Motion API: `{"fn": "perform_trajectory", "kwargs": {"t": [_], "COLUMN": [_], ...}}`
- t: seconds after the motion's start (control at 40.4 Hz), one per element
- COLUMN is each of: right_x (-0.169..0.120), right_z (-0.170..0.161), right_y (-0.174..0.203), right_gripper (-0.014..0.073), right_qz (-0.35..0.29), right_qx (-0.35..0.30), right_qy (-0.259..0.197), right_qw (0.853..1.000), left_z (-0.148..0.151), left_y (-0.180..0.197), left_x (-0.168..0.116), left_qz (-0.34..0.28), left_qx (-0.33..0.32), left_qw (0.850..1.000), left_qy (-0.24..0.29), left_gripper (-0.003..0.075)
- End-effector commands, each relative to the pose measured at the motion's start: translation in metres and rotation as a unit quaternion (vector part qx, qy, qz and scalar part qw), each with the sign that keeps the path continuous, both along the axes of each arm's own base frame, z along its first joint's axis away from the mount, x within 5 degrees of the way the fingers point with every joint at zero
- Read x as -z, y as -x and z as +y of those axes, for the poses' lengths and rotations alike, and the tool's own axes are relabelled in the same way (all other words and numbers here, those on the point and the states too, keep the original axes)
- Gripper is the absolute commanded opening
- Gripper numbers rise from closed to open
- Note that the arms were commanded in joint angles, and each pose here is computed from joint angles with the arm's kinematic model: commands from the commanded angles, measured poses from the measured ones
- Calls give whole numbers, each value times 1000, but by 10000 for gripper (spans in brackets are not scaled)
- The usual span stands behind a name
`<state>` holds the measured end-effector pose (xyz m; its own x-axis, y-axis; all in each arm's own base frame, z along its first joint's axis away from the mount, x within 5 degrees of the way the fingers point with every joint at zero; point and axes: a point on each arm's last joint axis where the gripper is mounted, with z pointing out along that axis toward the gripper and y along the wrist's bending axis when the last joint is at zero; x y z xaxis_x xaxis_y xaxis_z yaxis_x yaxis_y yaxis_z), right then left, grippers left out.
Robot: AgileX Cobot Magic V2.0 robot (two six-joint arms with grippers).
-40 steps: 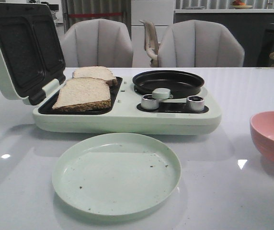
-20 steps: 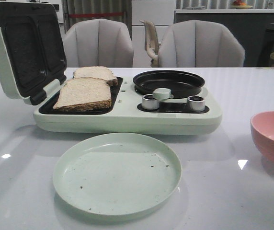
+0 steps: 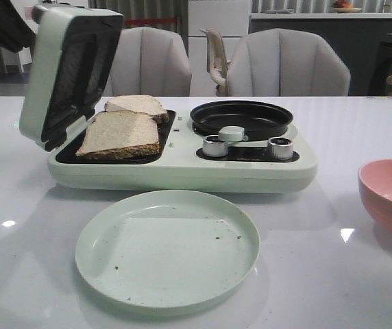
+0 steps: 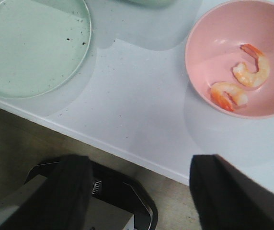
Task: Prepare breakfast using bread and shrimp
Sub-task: 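Push the sandwich maker lid down closed with the left gripper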
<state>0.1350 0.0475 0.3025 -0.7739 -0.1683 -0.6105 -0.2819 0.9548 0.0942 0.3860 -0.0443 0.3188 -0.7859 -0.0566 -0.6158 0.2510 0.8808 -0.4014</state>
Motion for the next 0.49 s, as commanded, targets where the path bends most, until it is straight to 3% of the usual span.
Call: {"fn": "perform_trajectory", "kwargs": {"t": [0.0, 0.272, 0.47], "right_x": [-12, -12, -12], "right_z": [1, 1, 1], "right_y": [-3, -3, -3], "right_gripper": [538, 538, 538], "right_qz": [-41, -41, -41], "right_qx": [1, 1, 1], "right_qy": [-11, -11, -11], "right_qw": [999, 999, 999], "left_z": [-16, -51, -78], "left_y": [19, 69, 123], "left_x": [-37, -43, -47], "left_qz": [-59, -96, -131], "left_qx": [24, 85, 167], "left_qw": [998, 990, 969], "left_qy": [4, -59, -124], "left_gripper": [101, 101, 102]}}
